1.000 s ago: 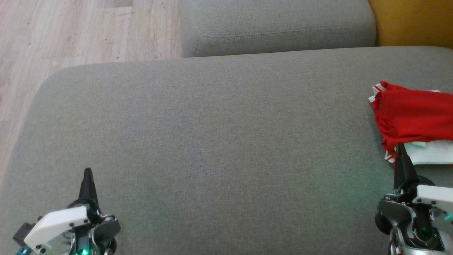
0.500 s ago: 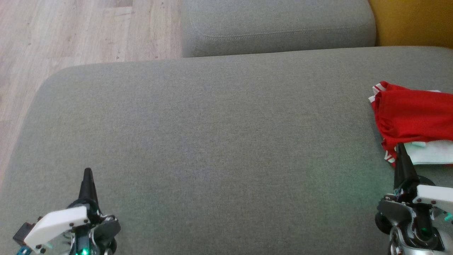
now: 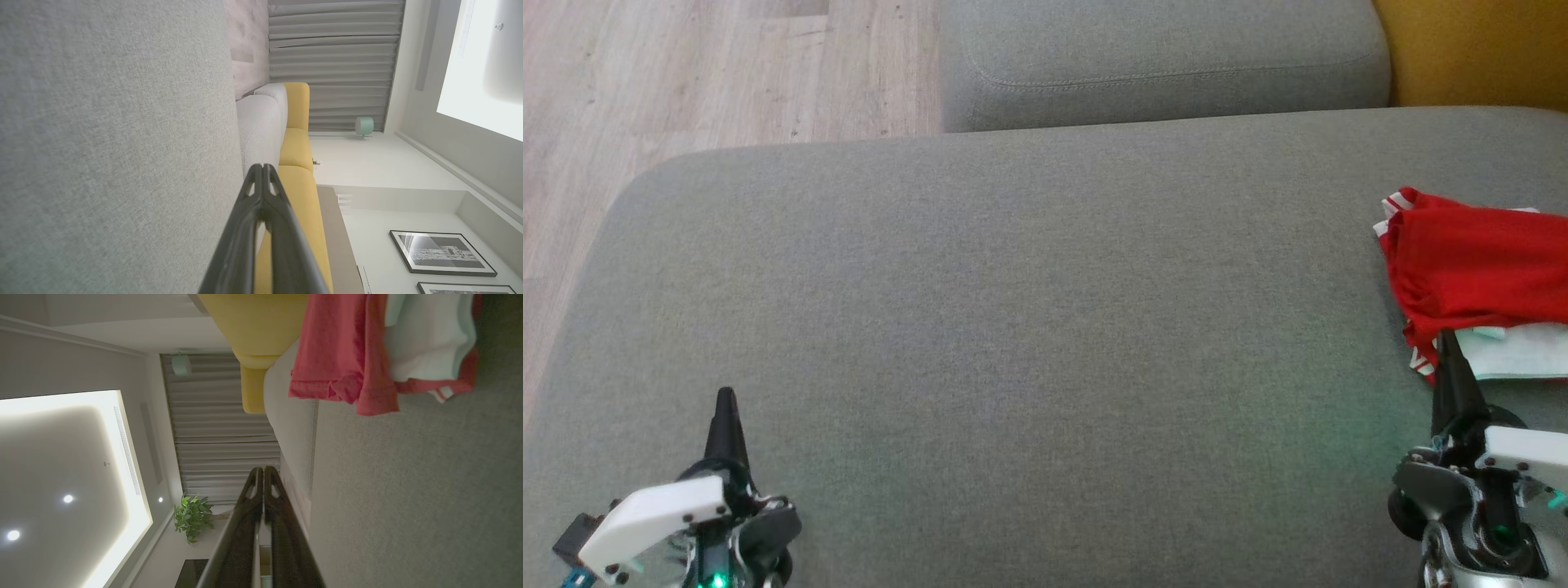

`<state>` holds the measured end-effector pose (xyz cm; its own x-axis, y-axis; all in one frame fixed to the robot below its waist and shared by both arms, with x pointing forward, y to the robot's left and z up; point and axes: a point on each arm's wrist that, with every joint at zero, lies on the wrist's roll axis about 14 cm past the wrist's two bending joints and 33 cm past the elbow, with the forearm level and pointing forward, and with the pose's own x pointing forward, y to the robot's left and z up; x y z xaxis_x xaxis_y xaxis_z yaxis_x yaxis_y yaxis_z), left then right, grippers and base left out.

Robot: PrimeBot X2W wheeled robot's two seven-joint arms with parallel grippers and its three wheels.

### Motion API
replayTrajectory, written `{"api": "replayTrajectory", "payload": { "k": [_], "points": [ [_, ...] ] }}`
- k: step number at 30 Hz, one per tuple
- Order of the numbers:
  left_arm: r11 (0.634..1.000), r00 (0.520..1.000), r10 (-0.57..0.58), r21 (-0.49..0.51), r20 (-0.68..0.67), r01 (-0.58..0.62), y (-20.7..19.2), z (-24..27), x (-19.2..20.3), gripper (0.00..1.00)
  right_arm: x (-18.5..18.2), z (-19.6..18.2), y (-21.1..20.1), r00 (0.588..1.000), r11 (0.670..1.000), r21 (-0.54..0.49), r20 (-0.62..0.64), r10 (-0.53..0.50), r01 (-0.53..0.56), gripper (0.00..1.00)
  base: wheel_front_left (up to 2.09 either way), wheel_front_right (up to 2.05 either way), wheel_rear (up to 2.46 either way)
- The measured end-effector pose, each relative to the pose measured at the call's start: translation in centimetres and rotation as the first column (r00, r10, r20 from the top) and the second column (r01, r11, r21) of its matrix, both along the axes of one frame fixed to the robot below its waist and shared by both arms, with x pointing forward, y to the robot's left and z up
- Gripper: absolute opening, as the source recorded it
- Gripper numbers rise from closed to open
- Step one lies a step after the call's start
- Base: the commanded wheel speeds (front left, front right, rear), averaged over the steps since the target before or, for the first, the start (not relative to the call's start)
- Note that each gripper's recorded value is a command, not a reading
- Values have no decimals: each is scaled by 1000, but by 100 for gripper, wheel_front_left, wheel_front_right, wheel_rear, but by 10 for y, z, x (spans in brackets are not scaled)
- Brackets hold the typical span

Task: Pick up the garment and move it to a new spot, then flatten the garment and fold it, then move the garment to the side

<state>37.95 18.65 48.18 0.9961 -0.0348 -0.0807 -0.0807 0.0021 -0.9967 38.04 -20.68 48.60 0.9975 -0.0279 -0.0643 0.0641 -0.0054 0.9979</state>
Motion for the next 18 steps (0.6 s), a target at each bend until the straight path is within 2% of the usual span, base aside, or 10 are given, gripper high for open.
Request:
{"api": "replayTrajectory", "payload": {
  "k": [18],
  "points": [
    [1000,1000,0,0,0,0,0,0,0,0,0,0,0,1000,1000,0,0,0,0,0,0,0,0]
  ]
}}
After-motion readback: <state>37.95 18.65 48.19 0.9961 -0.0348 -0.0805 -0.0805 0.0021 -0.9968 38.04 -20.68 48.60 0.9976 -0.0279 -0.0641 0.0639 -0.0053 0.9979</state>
